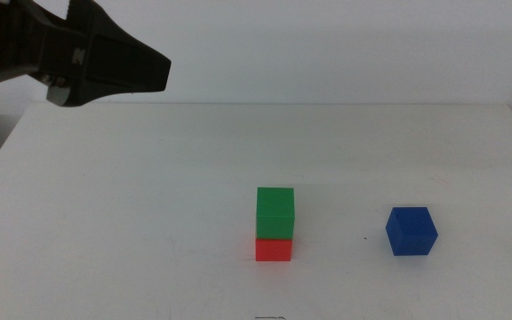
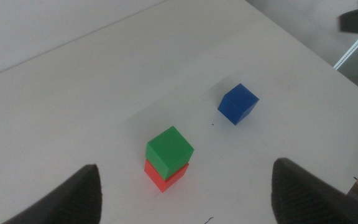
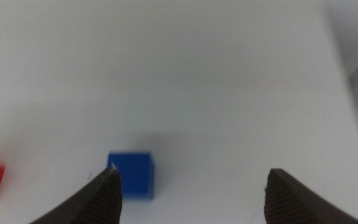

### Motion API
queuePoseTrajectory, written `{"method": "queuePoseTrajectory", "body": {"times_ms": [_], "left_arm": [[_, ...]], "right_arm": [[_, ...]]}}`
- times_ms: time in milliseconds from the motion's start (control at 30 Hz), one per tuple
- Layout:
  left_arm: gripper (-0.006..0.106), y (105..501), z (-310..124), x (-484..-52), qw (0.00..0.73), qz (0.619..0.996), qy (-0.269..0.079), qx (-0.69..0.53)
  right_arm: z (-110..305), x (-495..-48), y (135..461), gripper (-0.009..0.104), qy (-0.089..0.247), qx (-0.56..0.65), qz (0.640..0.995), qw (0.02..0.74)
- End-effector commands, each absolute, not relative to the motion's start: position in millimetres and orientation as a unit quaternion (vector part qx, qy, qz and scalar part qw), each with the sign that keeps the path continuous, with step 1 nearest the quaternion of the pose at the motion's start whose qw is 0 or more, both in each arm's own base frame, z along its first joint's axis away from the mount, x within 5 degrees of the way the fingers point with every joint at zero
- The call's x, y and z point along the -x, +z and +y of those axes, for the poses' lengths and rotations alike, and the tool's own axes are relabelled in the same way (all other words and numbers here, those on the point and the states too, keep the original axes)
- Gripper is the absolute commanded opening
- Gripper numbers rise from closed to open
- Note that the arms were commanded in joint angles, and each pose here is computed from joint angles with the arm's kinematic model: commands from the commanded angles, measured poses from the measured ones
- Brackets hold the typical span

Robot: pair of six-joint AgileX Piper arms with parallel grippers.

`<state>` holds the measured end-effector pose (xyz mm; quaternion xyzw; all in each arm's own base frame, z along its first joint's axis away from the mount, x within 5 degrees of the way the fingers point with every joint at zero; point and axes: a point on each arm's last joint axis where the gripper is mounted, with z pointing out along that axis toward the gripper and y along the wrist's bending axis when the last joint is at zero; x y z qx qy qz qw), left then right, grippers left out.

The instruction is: Stack red cubes first, then green, then blue cubes in a specific spot.

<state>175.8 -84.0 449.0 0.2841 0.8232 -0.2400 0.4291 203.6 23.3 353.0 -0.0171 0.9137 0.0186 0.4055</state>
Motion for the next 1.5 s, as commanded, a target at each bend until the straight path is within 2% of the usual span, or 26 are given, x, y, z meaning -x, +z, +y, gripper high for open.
{"method": "queuePoseTrajectory", "body": {"times_ms": [0, 233, 433, 533, 633, 667, 800, 1167, 1267, 1333, 1433, 1467], "left_arm": [[0.094, 464, -85, -171, 0.465, 0.801, -0.260, -0.272], [0.094, 464, -85, -171, 0.465, 0.801, -0.260, -0.272], [0.094, 464, -85, -172, 0.465, 0.801, -0.260, -0.272], [0.094, 464, -85, -172, 0.465, 0.801, -0.260, -0.272], [0.094, 464, -85, -172, 0.465, 0.801, -0.260, -0.272], [0.094, 464, -85, -172, 0.465, 0.801, -0.260, -0.272], [0.094, 464, -85, -172, 0.465, 0.801, -0.260, -0.272], [0.094, 464, -85, -172, 0.465, 0.801, -0.260, -0.272], [0.094, 463, -85, -171, 0.465, 0.801, -0.260, -0.272], [0.094, 463, -85, -171, 0.465, 0.801, -0.260, -0.272], [0.094, 463, -85, -171, 0.465, 0.801, -0.260, -0.272], [0.094, 463, -85, -171, 0.465, 0.801, -0.260, -0.272]], "right_arm": [[35, -226, 367, 0.059, 0.016, 0.042, 0.919, 0.391], [68, -287, 329, 0.059, 0.034, 0.051, 0.975, 0.215], [79, -321, 285, 0.060, 0.040, 0.038, 0.988, 0.147], [84, -328, 270, 0.065, 0.033, 0.045, 0.990, 0.127], [92, -333, 263, 0.076, 0.034, 0.055, 0.989, 0.133], [96, -336, 257, 0.082, 0.036, 0.059, 0.989, 0.134], [101, -342, 243, 0.091, 0.035, 0.055, 0.990, 0.123], [102, -351, 209, 0.090, 0.019, 0.038, 0.996, 0.078], [103, -353, 202, 0.083, 0.018, 0.034, 0.997, 0.070], [103, -355, 200, 0.071, 0.015, 0.033, 0.997, 0.074], [102, -355, 202, 0.031, 0.014, 0.023, 0.996, 0.080], [105, -352, 207, 0.014, 0.016, 0.027, 0.996, 0.079]]}}
